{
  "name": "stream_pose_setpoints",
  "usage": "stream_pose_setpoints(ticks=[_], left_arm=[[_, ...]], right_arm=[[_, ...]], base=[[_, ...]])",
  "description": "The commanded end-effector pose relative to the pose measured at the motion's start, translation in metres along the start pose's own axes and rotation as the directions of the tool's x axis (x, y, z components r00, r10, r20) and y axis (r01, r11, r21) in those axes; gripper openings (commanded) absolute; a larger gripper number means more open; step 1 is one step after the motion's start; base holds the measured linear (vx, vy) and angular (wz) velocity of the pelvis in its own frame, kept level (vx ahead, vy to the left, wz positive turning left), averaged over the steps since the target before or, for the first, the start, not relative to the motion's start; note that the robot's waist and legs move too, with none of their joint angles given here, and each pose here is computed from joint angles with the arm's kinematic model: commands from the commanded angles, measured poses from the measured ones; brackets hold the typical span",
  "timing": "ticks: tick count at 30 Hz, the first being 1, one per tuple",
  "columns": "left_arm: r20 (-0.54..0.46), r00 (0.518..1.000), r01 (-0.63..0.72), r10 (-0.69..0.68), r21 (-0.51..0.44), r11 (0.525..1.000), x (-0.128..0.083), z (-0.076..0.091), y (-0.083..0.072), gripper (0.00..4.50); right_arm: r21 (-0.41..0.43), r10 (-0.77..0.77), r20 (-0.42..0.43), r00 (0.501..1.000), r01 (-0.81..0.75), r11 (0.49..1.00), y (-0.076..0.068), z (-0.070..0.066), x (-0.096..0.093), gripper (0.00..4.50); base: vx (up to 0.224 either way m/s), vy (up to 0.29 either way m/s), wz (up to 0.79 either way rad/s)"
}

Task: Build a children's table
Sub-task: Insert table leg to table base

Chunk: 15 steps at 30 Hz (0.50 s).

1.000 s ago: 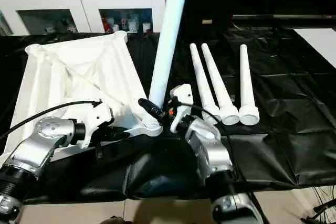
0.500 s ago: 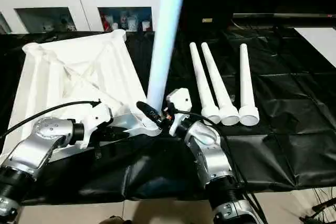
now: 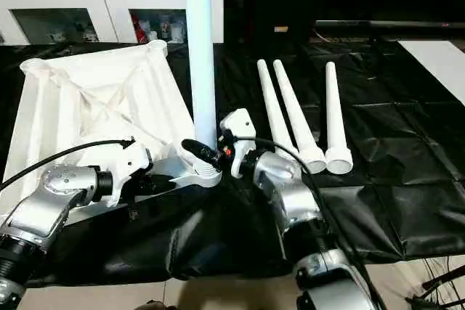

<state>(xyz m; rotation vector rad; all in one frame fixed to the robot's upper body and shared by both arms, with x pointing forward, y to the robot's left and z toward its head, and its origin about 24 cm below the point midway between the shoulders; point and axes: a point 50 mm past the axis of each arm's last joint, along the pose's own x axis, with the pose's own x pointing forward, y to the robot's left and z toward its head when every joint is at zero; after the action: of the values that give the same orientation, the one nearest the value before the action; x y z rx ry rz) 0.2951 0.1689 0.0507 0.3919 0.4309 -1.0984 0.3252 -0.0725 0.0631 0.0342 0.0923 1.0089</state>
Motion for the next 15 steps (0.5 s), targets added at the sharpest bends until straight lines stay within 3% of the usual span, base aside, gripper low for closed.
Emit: stream_pose_setpoints(ticks=[1, 15], left_arm=[[0.024, 1.0, 0.011, -0.012, 0.03, 0.999, 0.003, 0.008, 0.0, 0.0], [-0.081, 0.995, 0.068, -0.066, 0.023, 0.997, 0.015, 0.003, -0.001, 0.0]], right_arm=[[0.097, 0.019, -0.161, 0.987, -0.003, 0.995, 0.005, -0.036, -0.006, 1.85], [0.145, -0.026, -0.111, 0.994, 0.042, 0.988, -0.001, -0.033, -0.014, 1.85]], base=[[0.0, 0.0, 0.0], [0.0, 0.0, 0.0]])
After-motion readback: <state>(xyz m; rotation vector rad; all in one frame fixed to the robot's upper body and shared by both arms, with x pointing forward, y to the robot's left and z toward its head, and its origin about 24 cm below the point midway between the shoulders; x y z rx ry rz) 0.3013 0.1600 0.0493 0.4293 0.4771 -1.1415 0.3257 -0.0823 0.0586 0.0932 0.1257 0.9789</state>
